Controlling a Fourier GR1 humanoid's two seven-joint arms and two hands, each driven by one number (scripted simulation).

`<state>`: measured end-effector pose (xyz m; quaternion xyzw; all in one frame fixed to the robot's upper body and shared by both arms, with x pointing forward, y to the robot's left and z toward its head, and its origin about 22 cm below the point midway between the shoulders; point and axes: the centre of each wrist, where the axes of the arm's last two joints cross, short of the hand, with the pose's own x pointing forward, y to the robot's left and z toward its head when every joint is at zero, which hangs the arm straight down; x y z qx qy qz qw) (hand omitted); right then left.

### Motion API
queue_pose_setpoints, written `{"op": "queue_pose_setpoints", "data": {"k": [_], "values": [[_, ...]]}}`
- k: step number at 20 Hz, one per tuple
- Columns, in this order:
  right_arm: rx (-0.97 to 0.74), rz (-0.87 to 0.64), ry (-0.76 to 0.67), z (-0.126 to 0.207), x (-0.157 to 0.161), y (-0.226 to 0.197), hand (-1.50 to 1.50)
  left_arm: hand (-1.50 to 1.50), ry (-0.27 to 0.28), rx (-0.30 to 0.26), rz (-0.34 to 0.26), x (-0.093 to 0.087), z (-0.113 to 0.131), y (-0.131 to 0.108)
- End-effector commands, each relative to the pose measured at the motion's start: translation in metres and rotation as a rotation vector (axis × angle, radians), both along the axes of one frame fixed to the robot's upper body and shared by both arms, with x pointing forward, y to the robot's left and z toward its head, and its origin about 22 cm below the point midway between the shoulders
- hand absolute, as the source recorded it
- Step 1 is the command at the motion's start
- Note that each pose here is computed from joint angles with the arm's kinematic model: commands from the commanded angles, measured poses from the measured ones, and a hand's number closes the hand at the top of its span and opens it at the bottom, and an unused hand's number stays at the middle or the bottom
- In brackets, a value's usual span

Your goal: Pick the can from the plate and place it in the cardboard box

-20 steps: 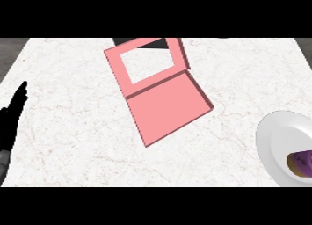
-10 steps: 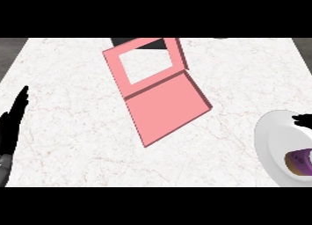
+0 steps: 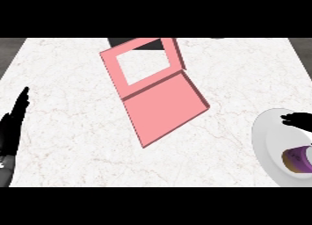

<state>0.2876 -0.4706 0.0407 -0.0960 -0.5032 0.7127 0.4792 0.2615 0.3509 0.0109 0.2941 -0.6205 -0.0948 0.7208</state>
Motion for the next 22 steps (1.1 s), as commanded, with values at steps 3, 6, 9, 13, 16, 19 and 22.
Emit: {"op": "queue_pose_setpoints", "data": {"k": [3, 6, 9, 13, 16, 19, 22], "values": [[0.085, 0.066, 0.066, -0.013, -0.017, -0.005, -1.50, 0.00, -0.004, 0.001, 0.001, 0.002, 0.009, 0.005], [0.134, 0.092, 0.080, -0.009, -0.010, -0.004, -1.50, 0.00, 0.018, -0.012, -0.002, 0.004, 0.005, 0.012], [0.124, 0.128, 0.100, -0.010, 0.003, 0.015, -1.50, 0.00, 0.000, -0.016, -0.006, 0.009, 0.009, -0.002], [0.171, 0.141, 0.082, -0.008, -0.024, 0.002, -1.50, 0.00, -0.002, -0.003, 0.007, -0.002, -0.002, 0.007], [0.108, 0.160, 0.088, -0.013, -0.030, 0.016, -1.50, 0.00, 0.000, -0.003, 0.014, -0.005, 0.000, 0.018], [0.015, 0.145, 0.088, 0.014, -0.031, 0.015, -1.50, 0.00, 0.008, 0.003, 0.011, 0.008, 0.012, 0.000], [-0.012, 0.085, 0.089, -0.025, -0.034, 0.022, -1.50, 0.00, -0.003, -0.009, 0.005, -0.003, 0.011, 0.031]]}}
